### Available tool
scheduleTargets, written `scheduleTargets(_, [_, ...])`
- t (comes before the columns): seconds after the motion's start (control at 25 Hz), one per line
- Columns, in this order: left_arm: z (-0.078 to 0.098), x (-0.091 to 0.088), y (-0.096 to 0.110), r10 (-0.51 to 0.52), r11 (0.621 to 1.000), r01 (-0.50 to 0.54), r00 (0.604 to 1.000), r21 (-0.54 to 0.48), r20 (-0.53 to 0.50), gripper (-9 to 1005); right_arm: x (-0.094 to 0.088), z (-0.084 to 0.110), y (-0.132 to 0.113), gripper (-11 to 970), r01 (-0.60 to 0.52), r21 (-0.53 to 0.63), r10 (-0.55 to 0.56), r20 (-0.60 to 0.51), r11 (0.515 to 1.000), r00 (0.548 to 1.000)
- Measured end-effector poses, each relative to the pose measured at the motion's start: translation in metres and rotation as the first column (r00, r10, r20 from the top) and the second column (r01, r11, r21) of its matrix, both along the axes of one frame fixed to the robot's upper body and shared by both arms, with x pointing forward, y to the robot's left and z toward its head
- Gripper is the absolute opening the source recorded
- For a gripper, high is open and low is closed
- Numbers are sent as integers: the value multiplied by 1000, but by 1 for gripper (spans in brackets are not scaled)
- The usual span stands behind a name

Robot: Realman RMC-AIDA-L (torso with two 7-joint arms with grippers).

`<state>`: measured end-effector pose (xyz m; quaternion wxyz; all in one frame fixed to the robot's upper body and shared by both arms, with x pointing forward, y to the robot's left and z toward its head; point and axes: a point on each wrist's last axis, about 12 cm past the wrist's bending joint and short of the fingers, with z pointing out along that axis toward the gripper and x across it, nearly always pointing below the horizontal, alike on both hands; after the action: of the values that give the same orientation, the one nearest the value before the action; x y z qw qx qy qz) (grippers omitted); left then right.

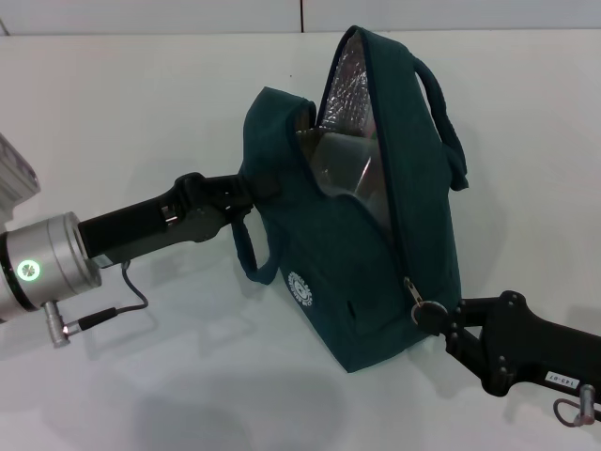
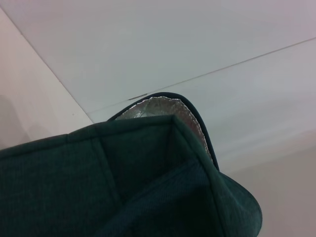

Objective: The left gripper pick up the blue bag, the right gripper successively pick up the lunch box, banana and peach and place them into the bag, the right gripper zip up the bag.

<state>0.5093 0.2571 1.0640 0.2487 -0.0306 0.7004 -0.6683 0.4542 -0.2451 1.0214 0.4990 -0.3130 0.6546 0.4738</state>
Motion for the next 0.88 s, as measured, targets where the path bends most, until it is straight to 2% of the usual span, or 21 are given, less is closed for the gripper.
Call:
scheduleTargets(0.24, [0,0,0,1,1000,-1,1000,1,0,50,-1,1,-1,17,4,6,-4,11,1000,1000])
scheduleTargets(0.88, [-1,1,2,22,1000,-22,1000,8,19,86,1,12,-13,17,95,98,-102,75,991,992])
